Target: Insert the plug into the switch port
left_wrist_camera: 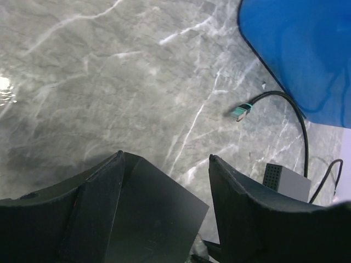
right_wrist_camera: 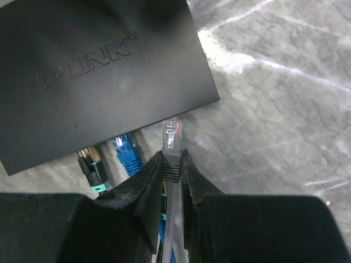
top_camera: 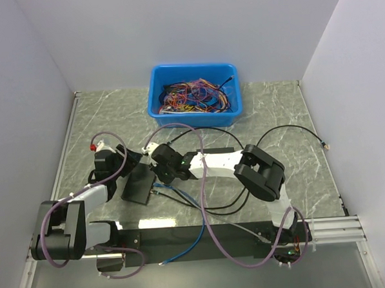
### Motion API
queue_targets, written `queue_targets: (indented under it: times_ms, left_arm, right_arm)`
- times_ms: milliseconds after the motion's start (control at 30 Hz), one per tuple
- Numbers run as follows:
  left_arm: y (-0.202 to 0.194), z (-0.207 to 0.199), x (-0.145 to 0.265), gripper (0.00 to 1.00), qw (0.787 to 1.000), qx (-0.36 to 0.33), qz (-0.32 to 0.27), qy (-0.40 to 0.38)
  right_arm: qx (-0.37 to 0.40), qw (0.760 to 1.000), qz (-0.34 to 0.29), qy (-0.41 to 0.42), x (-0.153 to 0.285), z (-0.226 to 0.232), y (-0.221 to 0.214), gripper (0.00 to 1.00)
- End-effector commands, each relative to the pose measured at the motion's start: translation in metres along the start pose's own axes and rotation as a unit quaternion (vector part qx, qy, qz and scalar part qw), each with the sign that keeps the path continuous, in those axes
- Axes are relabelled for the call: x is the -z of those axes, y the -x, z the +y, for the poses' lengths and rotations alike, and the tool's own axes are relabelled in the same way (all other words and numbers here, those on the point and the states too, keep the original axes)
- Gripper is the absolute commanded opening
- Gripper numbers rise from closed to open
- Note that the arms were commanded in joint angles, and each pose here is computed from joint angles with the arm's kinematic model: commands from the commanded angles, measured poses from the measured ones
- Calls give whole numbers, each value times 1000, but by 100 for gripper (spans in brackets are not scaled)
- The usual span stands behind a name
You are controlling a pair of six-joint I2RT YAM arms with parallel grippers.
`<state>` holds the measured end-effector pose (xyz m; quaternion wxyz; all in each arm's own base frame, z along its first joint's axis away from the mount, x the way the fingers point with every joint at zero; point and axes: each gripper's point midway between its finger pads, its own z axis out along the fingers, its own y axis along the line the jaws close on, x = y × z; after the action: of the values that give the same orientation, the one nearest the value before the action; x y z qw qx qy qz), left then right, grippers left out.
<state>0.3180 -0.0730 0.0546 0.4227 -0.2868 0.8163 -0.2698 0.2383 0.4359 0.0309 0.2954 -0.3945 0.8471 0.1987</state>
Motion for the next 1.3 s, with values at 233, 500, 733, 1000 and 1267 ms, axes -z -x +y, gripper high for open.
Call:
queue_targets:
  times_ms: [233, 500, 733, 1000, 1267]
  left_arm:
    - [5, -19, -5, 67, 999, -18, 3, -49]
    - [-2, -20, -11, 65, 998, -20, 24, -57]
    - [1, -24, -14, 64, 998, -20, 27, -57]
    - [0, -17, -13, 63, 999, -16, 27, -39]
    - [0, -13, -14, 63, 999, -12, 27, -24]
  right_arm:
    - [18, 1000, 5, 16, -8, 15, 8, 0]
    - [29, 999, 14, 10, -12, 18, 8, 0]
    - [38, 999, 10, 16, -11, 27, 15, 0]
    - [55, 998, 8, 25, -7, 44, 19, 0]
    - [61, 998, 19, -5, -1, 35, 9, 0]
